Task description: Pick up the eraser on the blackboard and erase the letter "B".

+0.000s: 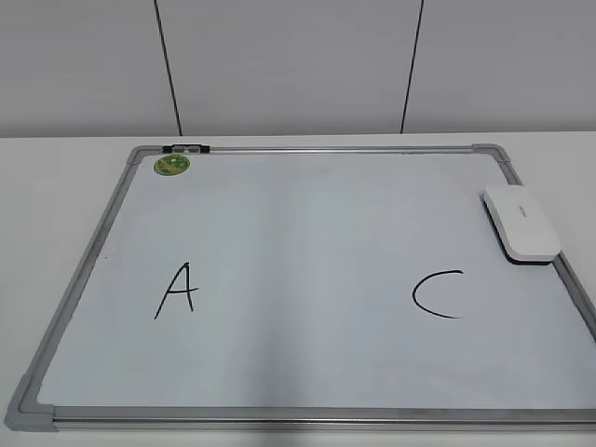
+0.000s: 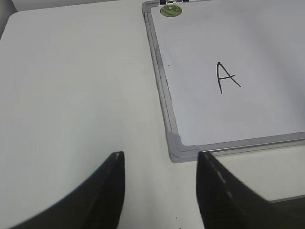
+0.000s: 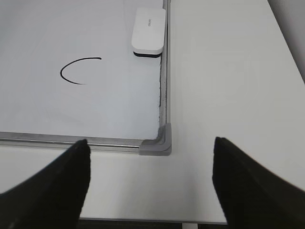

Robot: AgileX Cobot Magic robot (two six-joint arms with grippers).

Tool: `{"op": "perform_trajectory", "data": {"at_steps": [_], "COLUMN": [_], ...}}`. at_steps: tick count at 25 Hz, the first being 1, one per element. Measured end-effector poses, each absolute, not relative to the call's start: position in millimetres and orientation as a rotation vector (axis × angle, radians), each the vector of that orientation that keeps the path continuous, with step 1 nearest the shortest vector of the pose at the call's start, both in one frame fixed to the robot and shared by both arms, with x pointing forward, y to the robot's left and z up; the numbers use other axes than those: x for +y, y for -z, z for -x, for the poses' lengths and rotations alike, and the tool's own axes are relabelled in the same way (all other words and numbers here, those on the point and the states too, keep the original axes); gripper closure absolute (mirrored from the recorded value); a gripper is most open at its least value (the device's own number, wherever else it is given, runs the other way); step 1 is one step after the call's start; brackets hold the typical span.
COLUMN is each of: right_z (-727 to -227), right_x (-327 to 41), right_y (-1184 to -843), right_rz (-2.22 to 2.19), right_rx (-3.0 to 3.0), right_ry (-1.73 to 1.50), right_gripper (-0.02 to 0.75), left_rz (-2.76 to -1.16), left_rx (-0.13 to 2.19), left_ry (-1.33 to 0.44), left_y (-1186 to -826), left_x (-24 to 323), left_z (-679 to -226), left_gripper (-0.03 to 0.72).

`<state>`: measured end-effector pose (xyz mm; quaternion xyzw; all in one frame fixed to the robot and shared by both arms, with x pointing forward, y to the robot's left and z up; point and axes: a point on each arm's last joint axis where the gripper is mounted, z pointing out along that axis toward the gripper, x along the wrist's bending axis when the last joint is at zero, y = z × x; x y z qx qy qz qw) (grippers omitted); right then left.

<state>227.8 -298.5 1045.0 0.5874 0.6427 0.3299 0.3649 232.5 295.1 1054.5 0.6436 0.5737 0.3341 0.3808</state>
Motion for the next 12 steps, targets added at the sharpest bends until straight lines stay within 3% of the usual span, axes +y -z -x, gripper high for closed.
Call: {"op": "perform_trajectory", "data": {"at_steps": [12], "right_z": [-227.8], "right_x": [-298.5], "right_y": [-1045.0], "right_rz": [-1.511], "right_rx": [1.653], "right_ry": [-0.848], "right_gripper": [0.146], "left_rz": [-1.632], "left_rx": [1.481], "left_ry": [-0.863], "left_y": [-1054.5], "left_x": [295.0], "left_z": [-232.6], "left_gripper": [0.314]}}
